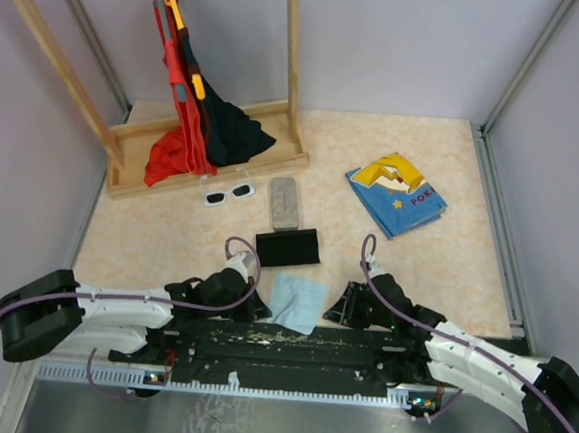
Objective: Organize the sunglasses
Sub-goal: Adjust the glasses cleaning cloth at the center of the board.
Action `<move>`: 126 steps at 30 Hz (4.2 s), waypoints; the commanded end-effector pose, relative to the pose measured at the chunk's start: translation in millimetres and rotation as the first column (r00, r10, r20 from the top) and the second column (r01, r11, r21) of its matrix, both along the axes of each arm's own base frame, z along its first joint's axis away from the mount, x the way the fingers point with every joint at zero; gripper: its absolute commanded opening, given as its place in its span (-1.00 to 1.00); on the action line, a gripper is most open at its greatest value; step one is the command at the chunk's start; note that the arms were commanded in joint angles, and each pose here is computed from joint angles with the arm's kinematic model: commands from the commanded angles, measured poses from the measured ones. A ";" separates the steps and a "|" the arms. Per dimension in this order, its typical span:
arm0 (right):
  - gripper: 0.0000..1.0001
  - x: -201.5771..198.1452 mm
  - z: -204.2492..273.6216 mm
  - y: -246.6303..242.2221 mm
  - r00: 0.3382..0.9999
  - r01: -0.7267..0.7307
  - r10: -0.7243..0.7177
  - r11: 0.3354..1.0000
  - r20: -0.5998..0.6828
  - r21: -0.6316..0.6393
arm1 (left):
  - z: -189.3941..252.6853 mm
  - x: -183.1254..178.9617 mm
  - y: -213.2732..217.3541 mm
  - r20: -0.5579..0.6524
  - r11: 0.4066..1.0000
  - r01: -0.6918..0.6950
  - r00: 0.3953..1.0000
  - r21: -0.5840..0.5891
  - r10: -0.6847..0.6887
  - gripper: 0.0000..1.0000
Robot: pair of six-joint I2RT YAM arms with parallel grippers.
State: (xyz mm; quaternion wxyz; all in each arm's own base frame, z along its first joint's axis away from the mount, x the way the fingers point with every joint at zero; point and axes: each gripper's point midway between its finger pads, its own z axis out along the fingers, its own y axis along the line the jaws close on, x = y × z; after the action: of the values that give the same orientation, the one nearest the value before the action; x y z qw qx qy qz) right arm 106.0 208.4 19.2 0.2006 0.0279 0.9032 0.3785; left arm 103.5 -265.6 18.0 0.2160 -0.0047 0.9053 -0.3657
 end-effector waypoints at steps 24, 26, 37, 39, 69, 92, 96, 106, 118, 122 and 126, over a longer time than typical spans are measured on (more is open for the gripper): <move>-1.00 66.5 25.7 32.6 0.979 -0.028 0.085 0.956 0.185 -0.292 | 9.3 16.7 -7.6 0.069 0.999 -0.009 0.998 0.051 0.006 -0.99; -1.00 64.2 23.3 33.9 0.978 -0.042 0.108 0.939 0.178 -0.342 | 8.1 16.8 -7.5 0.069 0.998 -0.008 0.998 0.056 0.004 -0.99; -1.00 63.8 3.1 28.7 0.978 -0.060 0.163 0.816 0.129 -0.574 | 6.4 15.4 -10.1 0.060 0.998 0.004 0.998 0.057 -0.008 -0.99; -1.00 65.4 -0.6 25.8 0.980 -0.057 0.161 0.796 0.119 -0.602 | 6.3 16.5 -9.6 0.065 0.998 0.000 0.998 0.058 -0.004 -0.99; -0.94 119.8 45.8 56.4 0.927 0.011 0.193 0.842 0.320 -0.540 | 26.9 62.0 8.9 0.177 0.984 -0.110 0.981 0.141 0.085 -0.99; -0.30 97.3 104.3 28.0 0.867 0.051 0.133 0.935 0.480 -0.352 | 2.5 46.0 15.9 0.140 0.984 -0.032 0.990 0.175 0.008 -0.99; -0.17 88.6 103.6 9.4 0.869 0.084 0.103 0.934 0.485 -0.348 | 1.2 44.3 14.3 0.128 0.983 -0.016 0.992 0.185 -0.008 -0.99; -0.10 59.0 81.4 0.5 0.908 0.139 0.080 0.869 0.412 -0.476 | 2.8 43.5 9.5 0.121 0.984 0.000 0.992 0.176 -0.022 -0.99; -0.17 37.1 57.3 49.2 0.939 0.103 0.057 0.894 0.339 -0.437 | 4.9 45.6 5.8 0.121 0.982 0.011 0.992 0.186 -0.034 -0.99; -0.19 36.0 48.7 60.5 0.947 0.095 0.060 0.886 0.316 -0.453 | 5.0 46.6 5.6 0.126 0.981 0.012 0.991 0.191 -0.036 -0.99; -0.18 31.9 41.9 68.9 0.954 0.074 0.072 0.885 0.292 -0.460 | 1.9 45.6 6.6 0.119 0.979 0.019 0.992 0.204 -0.044 -0.99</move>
State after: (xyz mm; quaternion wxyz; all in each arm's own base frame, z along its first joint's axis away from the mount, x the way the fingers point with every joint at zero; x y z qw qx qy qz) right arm 135.7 244.6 43.6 0.3277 -0.0974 0.9342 0.1016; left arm 146.8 -257.1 19.1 0.2658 0.0454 0.9213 -0.2803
